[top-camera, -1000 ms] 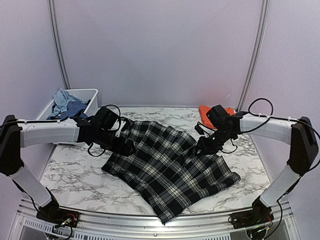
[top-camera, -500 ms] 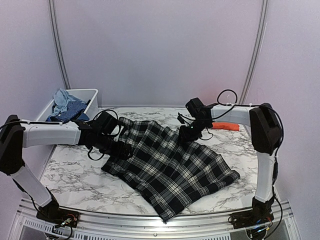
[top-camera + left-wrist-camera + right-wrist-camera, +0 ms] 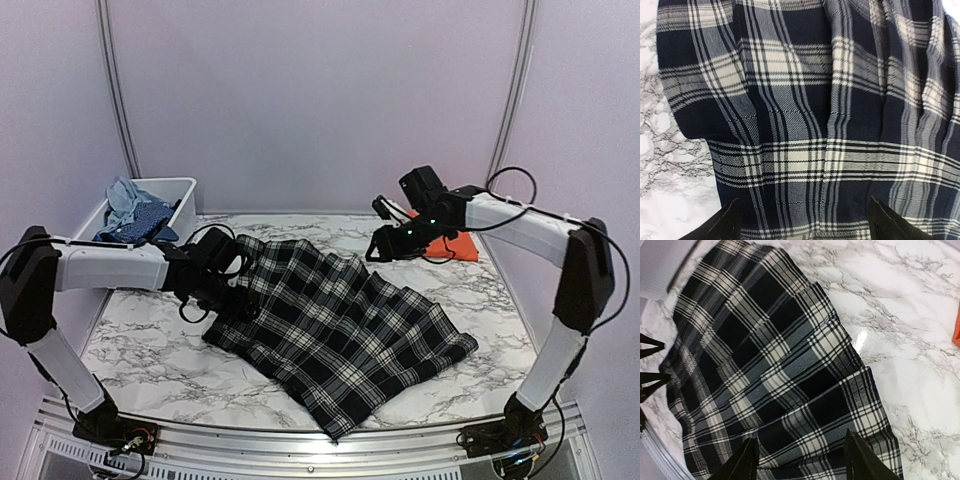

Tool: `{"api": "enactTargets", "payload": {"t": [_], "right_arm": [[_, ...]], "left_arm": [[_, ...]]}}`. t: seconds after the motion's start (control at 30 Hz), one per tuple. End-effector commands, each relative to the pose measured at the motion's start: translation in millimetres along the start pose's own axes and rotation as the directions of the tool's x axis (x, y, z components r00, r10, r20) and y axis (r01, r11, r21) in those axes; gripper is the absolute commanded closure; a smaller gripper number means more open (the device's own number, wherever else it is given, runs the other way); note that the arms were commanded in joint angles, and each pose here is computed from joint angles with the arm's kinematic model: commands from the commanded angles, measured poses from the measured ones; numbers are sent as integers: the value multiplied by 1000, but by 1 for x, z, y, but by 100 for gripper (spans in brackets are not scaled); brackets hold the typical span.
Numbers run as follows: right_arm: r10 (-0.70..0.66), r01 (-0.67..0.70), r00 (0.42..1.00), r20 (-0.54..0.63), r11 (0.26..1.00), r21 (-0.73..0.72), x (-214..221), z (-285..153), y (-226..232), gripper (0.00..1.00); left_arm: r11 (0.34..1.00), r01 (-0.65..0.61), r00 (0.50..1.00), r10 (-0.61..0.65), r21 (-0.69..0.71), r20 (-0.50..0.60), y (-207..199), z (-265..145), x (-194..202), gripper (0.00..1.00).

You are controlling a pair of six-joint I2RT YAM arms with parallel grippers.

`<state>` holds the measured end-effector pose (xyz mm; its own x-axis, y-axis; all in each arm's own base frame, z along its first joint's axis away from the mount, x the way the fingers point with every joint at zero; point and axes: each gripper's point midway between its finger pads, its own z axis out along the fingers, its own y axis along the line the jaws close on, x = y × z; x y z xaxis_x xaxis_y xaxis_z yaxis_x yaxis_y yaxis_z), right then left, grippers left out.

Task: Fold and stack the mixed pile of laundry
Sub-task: Smooth out the flattened skirt at the center of the board, then pick up the flattened skirt from the center of the board.

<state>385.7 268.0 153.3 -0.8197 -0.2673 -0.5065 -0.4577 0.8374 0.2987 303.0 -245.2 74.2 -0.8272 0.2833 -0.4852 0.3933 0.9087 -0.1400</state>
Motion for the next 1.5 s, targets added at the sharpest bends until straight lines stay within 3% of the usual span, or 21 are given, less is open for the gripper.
{"api": "enactTargets", "payload": {"t": [0.0,0.17,0.37,0.47,0.63,0.83,1.0,1.17,1.3,1.47], "right_arm": [[83,-84,996,-13,996,-35,41,-35,9,46],[182,-186,982,-38,975,-122,104,-52,26,50],[260,-274,957,-131,956,-106,169,-32,16,53],[262,-278,951,-162,957,-83,181,-13,8,53],[225,-235,948,-224,972,-19,177,34,-11,54],[167,-180,968,-187,982,-53,114,55,-3,56],[120,-129,990,-70,980,-151,66,6,30,54],[283,-280,959,1,951,-129,81,-48,10,47],[458,-452,888,51,887,-94,115,-76,-10,35],[675,-676,732,93,736,-15,168,-88,-33,32]], "left_arm": [[998,-13,996,7,-66,-89,11,20,12,15],[993,-16,992,1,-115,-124,19,38,14,24],[989,-13,982,-15,-148,-187,34,64,21,33],[986,2,975,-39,-168,-217,47,79,22,37],[983,47,975,-84,-176,-205,66,90,2,36],[986,79,991,-94,-145,-99,80,68,-55,21],[996,-84,996,83,32,44,24,3,-91,17],[971,-210,976,202,114,77,-41,-39,-50,20],[940,-289,957,280,184,73,-90,-58,-4,22],[889,-395,916,399,232,33,-134,-58,51,24]]}}
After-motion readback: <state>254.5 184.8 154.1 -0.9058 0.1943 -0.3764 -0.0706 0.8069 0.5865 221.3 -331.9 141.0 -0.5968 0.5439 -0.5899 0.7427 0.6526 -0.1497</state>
